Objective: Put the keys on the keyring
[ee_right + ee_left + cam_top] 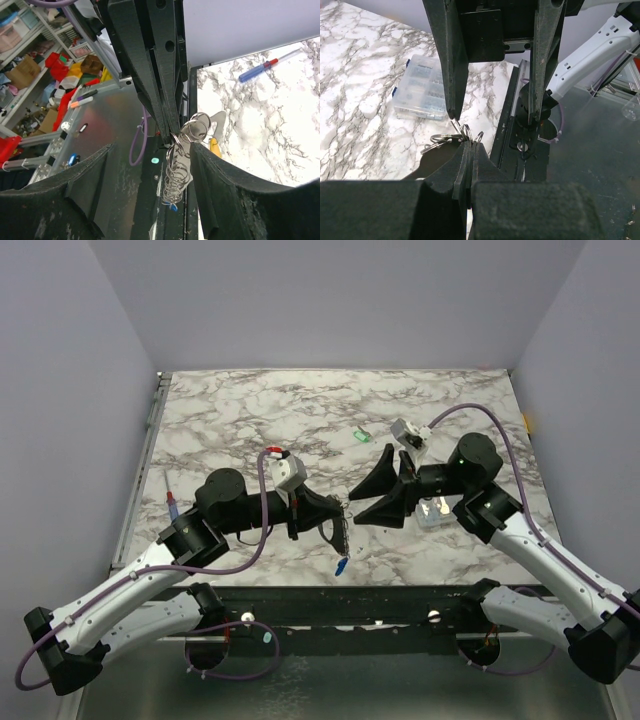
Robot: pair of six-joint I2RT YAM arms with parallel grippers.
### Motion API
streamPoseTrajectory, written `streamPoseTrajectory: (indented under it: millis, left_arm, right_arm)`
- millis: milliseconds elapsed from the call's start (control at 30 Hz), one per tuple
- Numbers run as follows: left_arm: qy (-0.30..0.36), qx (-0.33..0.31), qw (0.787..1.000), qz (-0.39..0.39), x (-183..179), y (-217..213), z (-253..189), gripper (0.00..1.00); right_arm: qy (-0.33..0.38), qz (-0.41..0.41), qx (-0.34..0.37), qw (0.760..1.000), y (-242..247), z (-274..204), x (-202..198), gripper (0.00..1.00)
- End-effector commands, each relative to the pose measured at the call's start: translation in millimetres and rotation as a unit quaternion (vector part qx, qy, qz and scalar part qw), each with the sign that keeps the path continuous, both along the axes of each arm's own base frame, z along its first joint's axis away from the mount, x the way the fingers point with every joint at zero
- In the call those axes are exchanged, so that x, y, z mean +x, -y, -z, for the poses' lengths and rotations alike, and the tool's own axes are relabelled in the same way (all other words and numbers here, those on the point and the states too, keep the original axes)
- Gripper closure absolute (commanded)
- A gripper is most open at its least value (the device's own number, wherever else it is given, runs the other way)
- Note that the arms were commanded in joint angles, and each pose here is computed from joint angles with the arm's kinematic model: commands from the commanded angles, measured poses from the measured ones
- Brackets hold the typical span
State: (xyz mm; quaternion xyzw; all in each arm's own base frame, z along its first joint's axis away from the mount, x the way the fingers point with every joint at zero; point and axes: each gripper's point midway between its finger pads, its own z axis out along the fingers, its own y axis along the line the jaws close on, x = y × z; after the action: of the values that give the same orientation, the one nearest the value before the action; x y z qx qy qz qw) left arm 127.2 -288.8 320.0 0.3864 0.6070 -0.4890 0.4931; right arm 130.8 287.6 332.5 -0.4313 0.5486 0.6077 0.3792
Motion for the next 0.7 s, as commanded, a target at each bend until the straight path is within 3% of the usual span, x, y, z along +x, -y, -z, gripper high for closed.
streamPoseTrajectory:
  millis: [0, 367, 667]
  left_arm:
    - [0.023, -0.018, 0.999, 0.02, -7.1, -0.2, -20.0, 1.0]
    - [0.029, -0.029, 0.999, -0.002, -4.6, -7.5, -24.8, 1.0]
    - [0.032, -0.058, 0.998, 0.006, -8.9, -6.7, -35.4, 1.0]
  right_arm:
    - [-0.002, 0.021, 0.023, 1.0, 0.3, -12.6, 6.2, 0.33]
    - [0.003, 0.072, 0.081, 0.994, 20.5, -37.3, 19.7, 0.35]
    - [-0.034, -0.016, 0.102, 0.994, 14.5, -27.1, 5.8, 0.45]
